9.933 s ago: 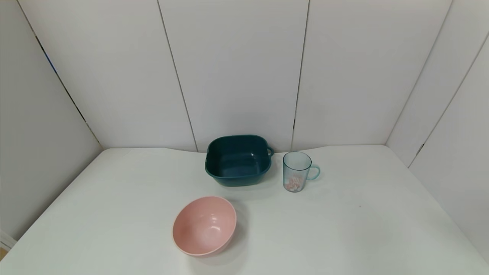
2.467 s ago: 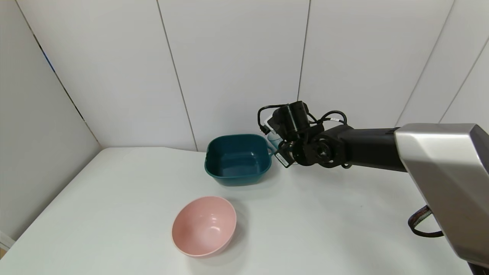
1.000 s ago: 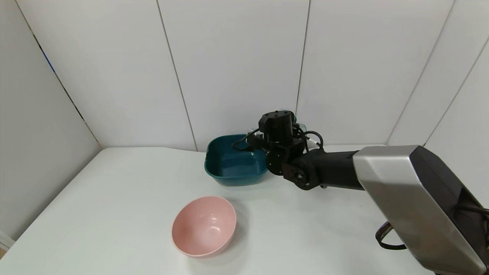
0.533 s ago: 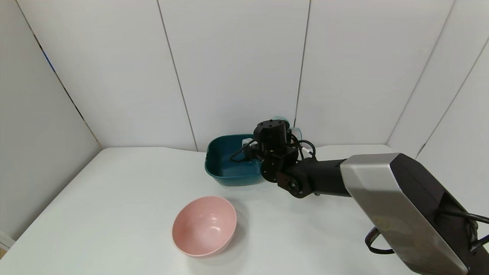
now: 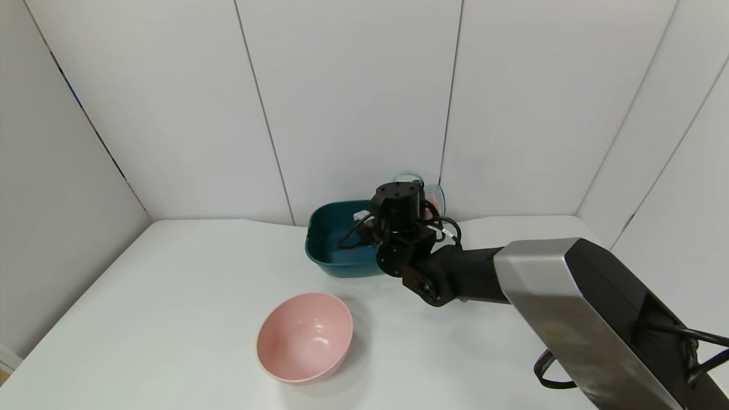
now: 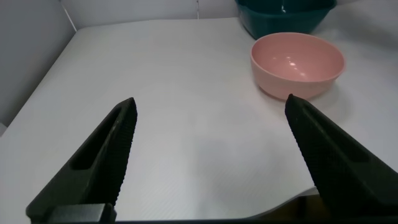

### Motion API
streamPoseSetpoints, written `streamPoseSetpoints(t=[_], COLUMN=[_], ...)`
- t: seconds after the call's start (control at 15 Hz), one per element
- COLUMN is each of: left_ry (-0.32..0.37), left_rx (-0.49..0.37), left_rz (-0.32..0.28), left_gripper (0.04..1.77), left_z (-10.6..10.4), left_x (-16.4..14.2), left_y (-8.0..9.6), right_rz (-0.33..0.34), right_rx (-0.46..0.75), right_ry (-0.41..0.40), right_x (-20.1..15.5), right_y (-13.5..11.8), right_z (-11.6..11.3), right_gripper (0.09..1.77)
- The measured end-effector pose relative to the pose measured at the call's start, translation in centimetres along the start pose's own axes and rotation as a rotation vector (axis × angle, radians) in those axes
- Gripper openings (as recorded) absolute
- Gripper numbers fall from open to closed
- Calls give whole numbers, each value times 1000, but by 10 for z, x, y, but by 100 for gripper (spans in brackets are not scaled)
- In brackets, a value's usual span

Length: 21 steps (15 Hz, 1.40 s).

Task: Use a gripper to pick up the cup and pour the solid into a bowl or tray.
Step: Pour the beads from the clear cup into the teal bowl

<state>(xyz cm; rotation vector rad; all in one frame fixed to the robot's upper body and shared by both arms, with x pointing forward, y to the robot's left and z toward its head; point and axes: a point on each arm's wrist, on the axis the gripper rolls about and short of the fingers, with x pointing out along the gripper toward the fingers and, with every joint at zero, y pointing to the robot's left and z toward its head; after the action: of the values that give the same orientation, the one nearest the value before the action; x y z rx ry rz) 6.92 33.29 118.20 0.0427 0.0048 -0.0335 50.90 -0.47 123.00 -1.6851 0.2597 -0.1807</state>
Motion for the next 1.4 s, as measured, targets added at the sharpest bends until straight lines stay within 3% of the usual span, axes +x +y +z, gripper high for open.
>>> streamPoseSetpoints(t=[0.47,1.4], left_ry=[0,0], left_rx=[0,0], left_rz=[0,0], left_gripper=[172,172], left_z=[0,0], left_x=[0,0], left_y=[0,0], right_rz=[-86,-130], right_rx=[-149,-346], right_ry=[43,49], right_x=[-3,-9], right_y=[-1,2], right_z=[6,13], right_gripper=[133,133])
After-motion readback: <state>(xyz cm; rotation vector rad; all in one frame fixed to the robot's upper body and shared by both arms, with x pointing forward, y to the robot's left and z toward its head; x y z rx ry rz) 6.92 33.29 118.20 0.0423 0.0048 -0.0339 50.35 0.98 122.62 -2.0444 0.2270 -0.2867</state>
